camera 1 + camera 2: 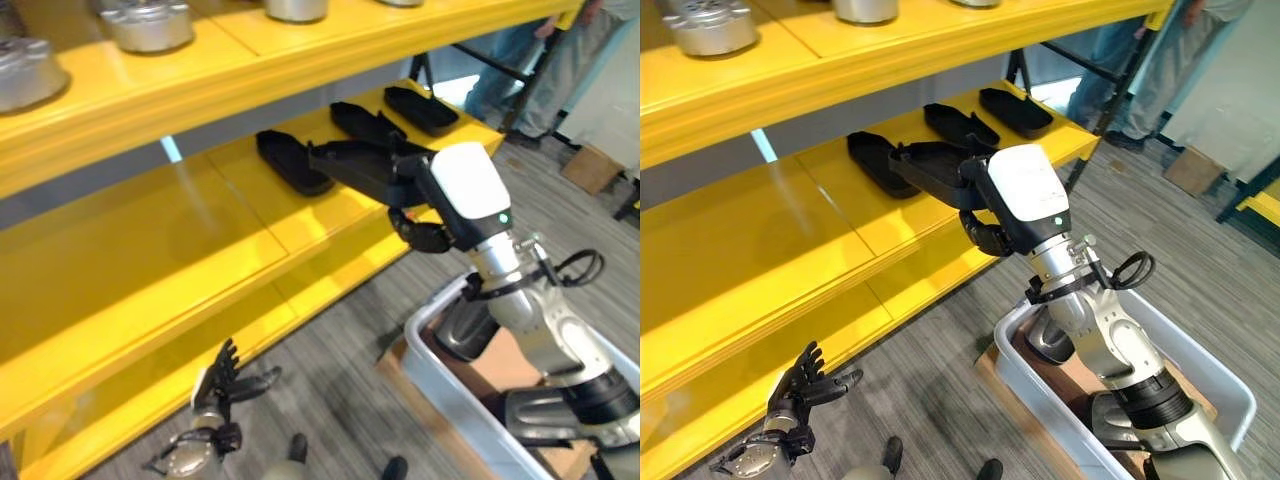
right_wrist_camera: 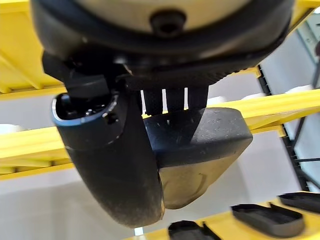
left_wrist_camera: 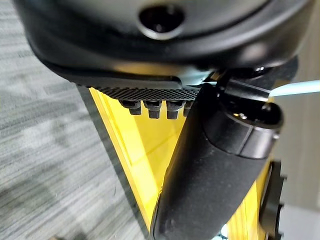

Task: Move parts from the plastic box to the shelf.

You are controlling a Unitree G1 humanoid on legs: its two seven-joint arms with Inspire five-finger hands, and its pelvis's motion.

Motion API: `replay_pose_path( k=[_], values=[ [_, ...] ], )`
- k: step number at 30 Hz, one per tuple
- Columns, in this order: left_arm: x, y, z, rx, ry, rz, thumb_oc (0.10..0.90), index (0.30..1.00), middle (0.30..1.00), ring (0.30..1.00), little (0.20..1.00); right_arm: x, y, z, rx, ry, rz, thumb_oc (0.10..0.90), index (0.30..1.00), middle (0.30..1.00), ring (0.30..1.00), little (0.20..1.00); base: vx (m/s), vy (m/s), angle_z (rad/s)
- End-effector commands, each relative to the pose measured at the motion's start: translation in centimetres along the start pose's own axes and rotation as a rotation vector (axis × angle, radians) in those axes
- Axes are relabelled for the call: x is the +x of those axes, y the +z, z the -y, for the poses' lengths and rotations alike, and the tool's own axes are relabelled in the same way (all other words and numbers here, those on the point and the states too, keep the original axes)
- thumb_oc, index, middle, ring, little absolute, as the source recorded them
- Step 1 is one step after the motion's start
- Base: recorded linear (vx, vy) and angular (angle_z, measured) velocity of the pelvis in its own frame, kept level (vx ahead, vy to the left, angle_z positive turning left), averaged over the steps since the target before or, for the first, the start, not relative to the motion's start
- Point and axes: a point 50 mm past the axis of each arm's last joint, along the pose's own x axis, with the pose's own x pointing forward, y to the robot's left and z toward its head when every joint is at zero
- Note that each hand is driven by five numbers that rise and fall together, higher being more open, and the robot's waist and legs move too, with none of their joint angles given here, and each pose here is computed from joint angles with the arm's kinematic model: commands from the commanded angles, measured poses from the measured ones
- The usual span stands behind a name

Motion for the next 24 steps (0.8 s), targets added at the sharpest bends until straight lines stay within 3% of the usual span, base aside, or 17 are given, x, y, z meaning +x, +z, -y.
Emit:
replay_pose_path(
  k=[1, 8, 16, 24],
  values=[
    [0.6, 4.2, -0.2, 0.071, -0.023, 0.201, 0.9, 1.0, 1.0, 1.0, 1.0, 4.2, 1.9, 4.4, -0.046, -0.245, 0.144, 0.4, 0.3, 0.3, 0.3, 0.3, 0.0, 0.053, 0.16],
    [1.3, 5.6, -0.4, 0.096, -0.017, 0.245, 0.9, 1.0, 1.0, 1.0, 1.0, 5.4, 2.6, 4.7, -0.08, -0.253, 0.178, 0.4, 0.3, 0.3, 0.3, 0.3, -0.01, 0.053, 0.15],
    [1.8, 5.5, 1.3, 0.113, -0.083, 0.24, 0.9, 1.0, 1.0, 1.0, 1.0, 3.8, 2.5, 5.7, -0.043, -0.304, 0.183, 0.4, 0.3, 0.3, 0.3, 0.3, 0.03, -0.062, 1.19],
    [1.6, 4.4, 1.8, 0.099, -0.09, 0.198, 0.9, 1.0, 1.0, 1.0, 1.0, 3.2, 1.2, 5.6, 0.015, -0.303, 0.123, 0.4, 0.3, 0.3, 0.3, 0.3, 0.01, -0.167, 0.62]
  ],
)
